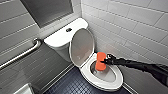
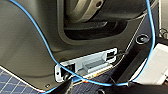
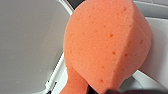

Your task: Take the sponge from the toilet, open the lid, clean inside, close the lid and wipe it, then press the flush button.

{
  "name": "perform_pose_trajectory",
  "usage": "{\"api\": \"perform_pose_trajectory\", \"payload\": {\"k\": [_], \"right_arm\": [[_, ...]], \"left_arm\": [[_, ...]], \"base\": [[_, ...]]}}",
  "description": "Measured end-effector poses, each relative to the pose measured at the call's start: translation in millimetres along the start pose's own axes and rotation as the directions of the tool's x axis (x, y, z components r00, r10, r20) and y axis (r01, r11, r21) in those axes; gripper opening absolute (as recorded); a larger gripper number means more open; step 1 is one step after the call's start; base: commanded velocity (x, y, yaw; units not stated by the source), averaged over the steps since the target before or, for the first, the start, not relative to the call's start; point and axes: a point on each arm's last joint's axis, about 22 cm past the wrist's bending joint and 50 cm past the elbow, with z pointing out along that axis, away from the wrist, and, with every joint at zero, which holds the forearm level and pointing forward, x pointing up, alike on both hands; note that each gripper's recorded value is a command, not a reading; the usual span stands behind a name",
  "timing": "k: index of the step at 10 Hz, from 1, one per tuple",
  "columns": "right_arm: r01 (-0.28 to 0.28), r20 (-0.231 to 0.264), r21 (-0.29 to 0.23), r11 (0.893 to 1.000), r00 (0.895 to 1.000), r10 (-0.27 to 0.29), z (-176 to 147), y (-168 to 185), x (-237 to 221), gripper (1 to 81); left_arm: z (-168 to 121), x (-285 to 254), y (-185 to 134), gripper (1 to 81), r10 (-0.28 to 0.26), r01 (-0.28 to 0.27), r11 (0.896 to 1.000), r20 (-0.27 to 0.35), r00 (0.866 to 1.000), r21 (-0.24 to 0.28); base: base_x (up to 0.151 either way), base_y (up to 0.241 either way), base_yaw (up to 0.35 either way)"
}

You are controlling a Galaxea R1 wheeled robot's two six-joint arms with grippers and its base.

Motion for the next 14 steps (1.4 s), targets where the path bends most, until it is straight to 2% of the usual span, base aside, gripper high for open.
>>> {"api": "perform_pose_trajectory", "payload": {"k": [3, 4, 5, 7, 9, 11, 13, 14], "right_arm": [[-0.019, -0.043, -0.036, 0.999, 0.999, 0.017, 7.7, 9.9, 14.0, 1.0], [-0.059, -0.064, -0.04, 0.997, 0.996, 0.057, 11.0, 11.6, 16.6, 1.0], [-0.121, -0.083, -0.038, 0.992, 0.99, 0.117, 14.4, 15.9, 11.2, 1.0], [-0.2, -0.115, -0.033, 0.979, 0.974, 0.195, 13.5, 29.3, -2.9, 1.0], [-0.246, -0.137, -0.004, 0.969, 0.96, 0.243, 0.4, 30.2, -0.5, 1.0], [-0.287, -0.156, -0.007, 0.958, 0.946, 0.283, -19.5, 53.0, -12.7, 1.0], [-0.298, -0.169, 0.025, 0.954, 0.94, 0.298, -37.8, 50.2, -12.4, 1.0], [-0.316, -0.185, 0.023, 0.948, 0.931, 0.315, -51.5, 61.5, -15.9, 1.0]], "left_arm": [[0.3, 4.0, -0.9, 81.1, -0.001, 0.001, 1.0, -0.005, 1.0, 0.001], [0.5, 4.1, -0.4, 81.1, -0.001, 0.001, 1.0, -0.005, 1.0, 0.0], [1.9, 5.1, 2.7, 81.1, -0.001, 0.001, 1.0, -0.006, 1.0, -0.004], [3.5, 6.7, 7.0, 81.1, -0.001, 0.001, 1.0, -0.009, 1.0, -0.011], [4.1, 7.0, 8.1, 81.1, -0.001, 0.001, 1.0, -0.009, 1.0, -0.012], [6.1, 8.8, 12.7, 81.1, 0.001, -0.001, 1.0, -0.011, 1.0, -0.018], [7.8, 10.1, 16.8, 81.1, 0.002, -0.002, 1.0, -0.013, 1.0, -0.023], [9.1, 11.3, 20.2, 81.1, 0.003, -0.003, 1.0, -0.015, 1.0, -0.028]], "base": [[0.0, 0.0, 0.0], [0.0, 0.0, 0.0], [0.0, 0.0, 0.0], [0.0, 0.0, 0.0], [0.0, 0.0, 0.0], [0.0, 0.0, 0.0], [0.0, 0.0, 0.0], [0.0, 0.0, 0.0]]}}
